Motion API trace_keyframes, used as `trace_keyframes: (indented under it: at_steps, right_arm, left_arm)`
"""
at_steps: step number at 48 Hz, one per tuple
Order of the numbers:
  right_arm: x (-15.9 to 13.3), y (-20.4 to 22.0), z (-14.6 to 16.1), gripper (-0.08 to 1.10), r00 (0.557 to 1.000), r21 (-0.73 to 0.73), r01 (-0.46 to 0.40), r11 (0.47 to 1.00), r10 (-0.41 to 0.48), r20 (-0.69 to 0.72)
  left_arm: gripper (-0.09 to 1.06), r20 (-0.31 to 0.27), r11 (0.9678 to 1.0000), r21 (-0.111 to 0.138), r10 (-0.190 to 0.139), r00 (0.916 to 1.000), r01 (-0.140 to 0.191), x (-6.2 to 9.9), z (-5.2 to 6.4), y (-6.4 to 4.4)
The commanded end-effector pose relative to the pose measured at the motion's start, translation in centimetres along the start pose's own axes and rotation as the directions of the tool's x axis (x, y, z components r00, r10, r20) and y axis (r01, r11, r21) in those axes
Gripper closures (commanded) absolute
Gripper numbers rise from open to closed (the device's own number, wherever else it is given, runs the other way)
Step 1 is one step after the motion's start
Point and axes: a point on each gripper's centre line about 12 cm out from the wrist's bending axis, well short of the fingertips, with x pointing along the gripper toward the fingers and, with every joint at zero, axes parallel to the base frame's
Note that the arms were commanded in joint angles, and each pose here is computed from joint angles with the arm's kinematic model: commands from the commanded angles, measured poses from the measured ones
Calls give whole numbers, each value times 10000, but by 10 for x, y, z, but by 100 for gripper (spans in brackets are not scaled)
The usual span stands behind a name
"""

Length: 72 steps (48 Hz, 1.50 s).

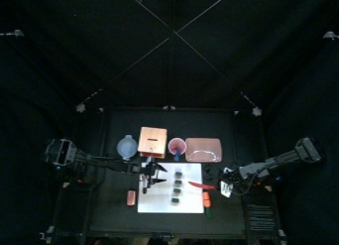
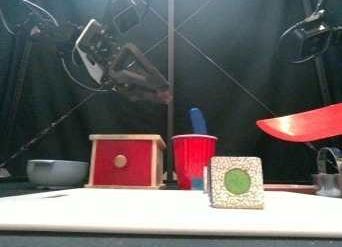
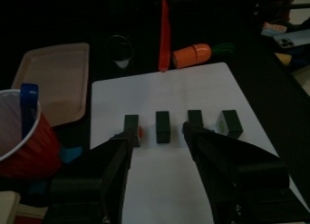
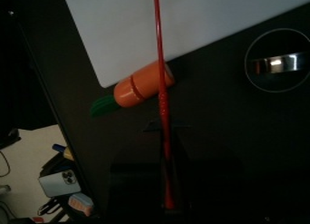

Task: Place sushi on board then cut the sushi with the knife then place the pieces on the plate
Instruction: Place the 4 sushi pieces on the plate

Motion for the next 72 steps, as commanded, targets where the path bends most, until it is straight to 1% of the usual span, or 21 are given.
trace_keyframes:
  at_steps: [1,3,8,14,18,28,36,38,42,46,48,51,60,66,67,70,72]
  right_arm:
    - [0,-9,-4,75,9993,350,266,9990,-256,-288]
    - [2,-14,-8,74,9978,524,439,9977,-412,-513]
    - [5,-20,-11,70,9968,825,502,9953,-449,-656]
    - [6,-23,-13,61,9959,983,580,9935,-507,-747]
    - [6,-24,-14,54,9950,1078,655,9920,-566,-828]
    - [2,-22,-16,38,9915,1253,684,9898,-536,-1184]
    - [-5,-18,-12,32,9894,1308,736,9887,-560,-1337]
    - [-9,-14,-7,32,9916,1273,656,9897,-504,-1192]
    - [-16,-9,7,32,9971,1130,526,9922,-460,-601]
    - [-19,-5,29,32,9975,743,425,9963,-465,535]
    - [-19,-2,39,32,9936,487,396,9980,-445,1038]
    - [-15,0,51,32,9845,-5,509,9987,-501,1679]
    - [12,6,82,32,9592,-1441,1058,9839,-627,2756]
    - [31,12,98,32,9528,-2176,1387,9661,-703,2954]
    - [34,13,101,32,9523,-2274,1428,9633,-710,2969]
    - [46,17,110,32,9535,-2518,1626,9540,-863,2889]
    - [53,18,114,31,9545,-2648,1774,9478,-1002,2809]
  left_arm:
    - [13,139,9998,-30,178,9997,-177,3,3,8]
    - [13,59,9998,-49,213,9998,-213,4,0,9]
    - [13,-55,9995,-87,288,9996,-288,5,-4,12]
    - [13,-121,9994,-112,338,9994,-340,6,-6,14]
    - [13,-143,9991,-141,407,9991,-409,6,-7,17]
    - [13,-252,9990,-142,418,9988,-422,5,-11,18]
    - [13,-347,9988,-163,449,9984,-455,2,-16,19]
    - [13,-318,9988,-168,464,9984,-469,1,-16,19]
    - [13,-371,9982,-220,544,9978,-552,0,-19,22]
    - [13,-428,9972,-328,656,9969,-671,-3,-23,26]
    - [13,-447,9966,-413,699,9965,-718,-4,-26,27]
    - [13,-434,9960,-476,736,9963,-757,-5,-29,27]
    - [13,-595,9942,-644,827,9948,-865,-13,-39,28]
    - [13,-644,9902,-903,1010,9928,-1066,-21,-42,31]
    - [13,-660,9899,-915,1021,9926,-1079,-22,-43,31]
    - [13,-639,9878,-1026,1108,9918,-1170,-25,-44,33]
    - [13,-640,9874,-1054,1120,9916,-1183,-27,-44,33]
